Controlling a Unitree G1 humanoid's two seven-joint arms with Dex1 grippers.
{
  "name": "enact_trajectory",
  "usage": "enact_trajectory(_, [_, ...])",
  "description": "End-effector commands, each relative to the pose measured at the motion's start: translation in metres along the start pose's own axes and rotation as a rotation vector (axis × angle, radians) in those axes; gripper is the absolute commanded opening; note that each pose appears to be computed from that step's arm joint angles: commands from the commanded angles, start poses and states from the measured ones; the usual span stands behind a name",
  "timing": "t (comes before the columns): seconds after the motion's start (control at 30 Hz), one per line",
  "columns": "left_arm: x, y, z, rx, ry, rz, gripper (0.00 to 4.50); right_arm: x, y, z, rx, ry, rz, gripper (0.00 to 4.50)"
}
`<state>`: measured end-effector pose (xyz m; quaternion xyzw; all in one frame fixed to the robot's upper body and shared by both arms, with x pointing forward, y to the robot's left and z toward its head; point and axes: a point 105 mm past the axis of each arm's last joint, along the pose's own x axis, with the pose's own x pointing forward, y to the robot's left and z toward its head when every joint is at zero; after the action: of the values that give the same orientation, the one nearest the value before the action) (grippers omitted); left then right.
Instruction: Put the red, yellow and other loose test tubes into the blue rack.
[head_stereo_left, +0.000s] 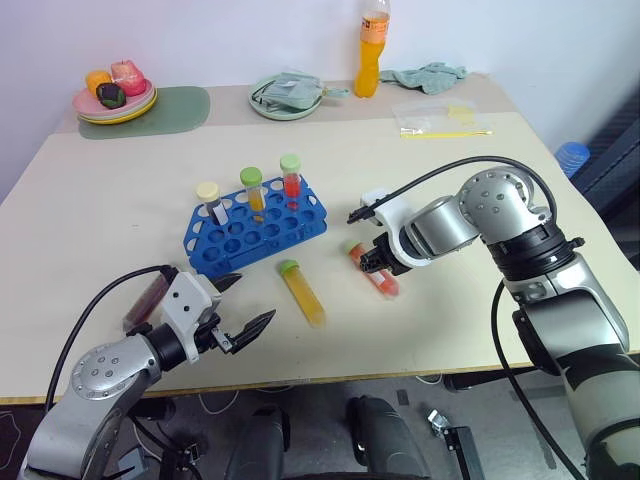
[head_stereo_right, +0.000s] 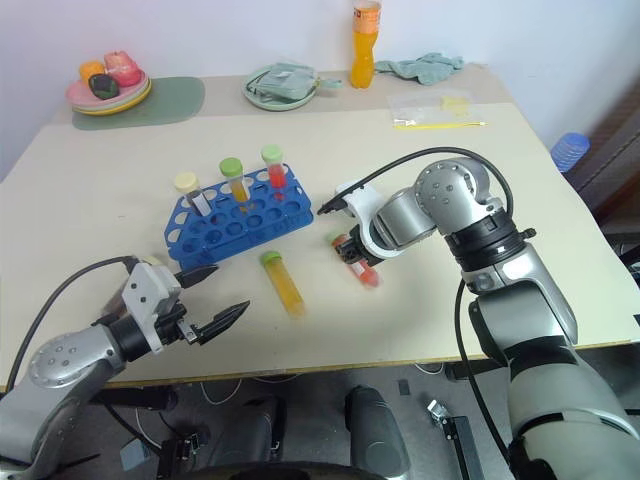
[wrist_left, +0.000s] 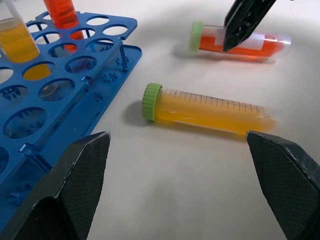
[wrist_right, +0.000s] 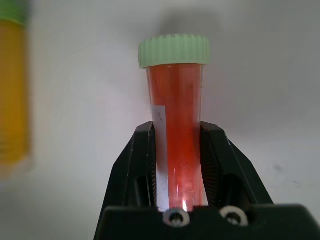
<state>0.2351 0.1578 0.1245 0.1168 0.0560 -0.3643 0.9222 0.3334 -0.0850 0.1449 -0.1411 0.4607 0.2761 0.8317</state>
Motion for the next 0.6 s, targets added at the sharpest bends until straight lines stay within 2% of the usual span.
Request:
enact_trajectory(0.03, [-0.002,0.002,0.008,0.040,-0.029,0.017,4.50,-0.031,0.016,0.023,-0.107,-0.222,0.047,0.93])
enact_trajectory(0.1, [-0.004,0.003,0.007,0.039,-0.027,0.034,4.50,-0.047,0.027,0.035,-0.175,-0.414,0.082,0.93])
enact_trajectory(0.17, [-0.007,0.006,0.007,0.036,-0.022,0.054,4.50,-0.067,0.045,0.050,-0.240,-0.703,0.186,0.93])
enact_trajectory(0.2, [-0.008,0.006,0.006,0.035,-0.021,0.058,4.50,-0.073,0.049,0.052,-0.266,-0.778,0.214,0.93])
enact_trajectory(0.27, [-0.009,0.010,0.007,0.030,-0.027,0.079,4.50,-0.075,0.051,0.056,-0.273,-0.945,0.253,0.93])
enact_trajectory(0.33, [-0.007,0.019,0.009,0.014,-0.044,0.119,4.50,-0.065,0.049,0.067,-0.199,-1.131,0.261,0.93])
enact_trajectory(0.43, [-0.003,0.030,0.015,-0.005,-0.077,0.172,4.50,-0.044,0.050,0.082,-0.192,-1.300,0.172,0.93])
enact_trajectory(0.6, [-0.001,0.033,0.028,-0.020,-0.106,0.197,4.50,-0.017,0.052,0.098,-0.139,-1.370,0.130,0.93])
